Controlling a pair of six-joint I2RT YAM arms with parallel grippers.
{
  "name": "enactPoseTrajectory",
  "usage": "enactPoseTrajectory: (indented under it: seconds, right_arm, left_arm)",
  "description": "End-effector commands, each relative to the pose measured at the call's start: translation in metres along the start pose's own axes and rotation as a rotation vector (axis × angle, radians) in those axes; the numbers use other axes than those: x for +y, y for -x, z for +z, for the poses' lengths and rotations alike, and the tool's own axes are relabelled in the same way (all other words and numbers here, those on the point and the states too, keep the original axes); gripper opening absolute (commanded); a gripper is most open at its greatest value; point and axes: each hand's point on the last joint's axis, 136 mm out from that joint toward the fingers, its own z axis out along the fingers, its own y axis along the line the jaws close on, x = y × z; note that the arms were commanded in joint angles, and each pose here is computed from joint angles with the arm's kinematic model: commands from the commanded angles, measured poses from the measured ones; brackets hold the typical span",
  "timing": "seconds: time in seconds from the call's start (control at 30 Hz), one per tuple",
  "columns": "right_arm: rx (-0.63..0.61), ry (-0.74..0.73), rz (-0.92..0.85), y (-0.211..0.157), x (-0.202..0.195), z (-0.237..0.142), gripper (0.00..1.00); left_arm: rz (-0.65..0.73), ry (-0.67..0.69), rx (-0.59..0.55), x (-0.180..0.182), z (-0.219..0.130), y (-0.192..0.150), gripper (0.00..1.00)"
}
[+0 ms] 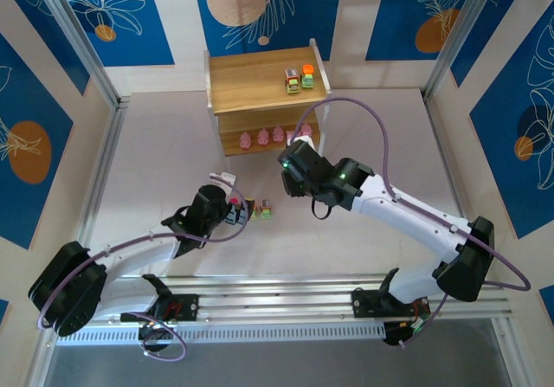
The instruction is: Place and organize the plastic toys onto the shelf
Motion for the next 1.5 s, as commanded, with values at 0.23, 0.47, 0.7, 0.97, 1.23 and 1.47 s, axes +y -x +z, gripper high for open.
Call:
enactPoseTrajectory:
  seconds: [0.23,0.47,0.7,0.97,1.23,1.47]
  right_arm:
    - [0.054,0.057,0.079,-0.020,0.033,0.030,0.44]
    - [0.116,0.053,0.087,-0.037,0.047,0.054,0.44]
    - [0.168,0.043,0.094,-0.052,0.055,0.077,0.44]
    - [0.218,0.028,0.088,-0.065,0.063,0.099,0.44]
    - [0.257,0.033,0.089,-0.075,0.072,0.118,0.44]
    - [0.284,0.034,0.088,-0.080,0.077,0.131,0.45]
  left_arm:
    - [0.010,0.104,0.037,0.015,0.001,0.003,1.00]
    - [0.011,0.134,0.064,0.020,0.003,-0.001,1.00]
    - [-0.010,0.160,0.081,0.028,0.004,-0.004,1.00]
    - [-0.038,0.157,0.106,0.033,0.007,-0.009,1.00]
    - [-0.069,0.150,0.114,0.037,0.008,-0.011,1.00]
    - [-0.096,0.152,0.115,0.042,0.007,-0.012,1.00]
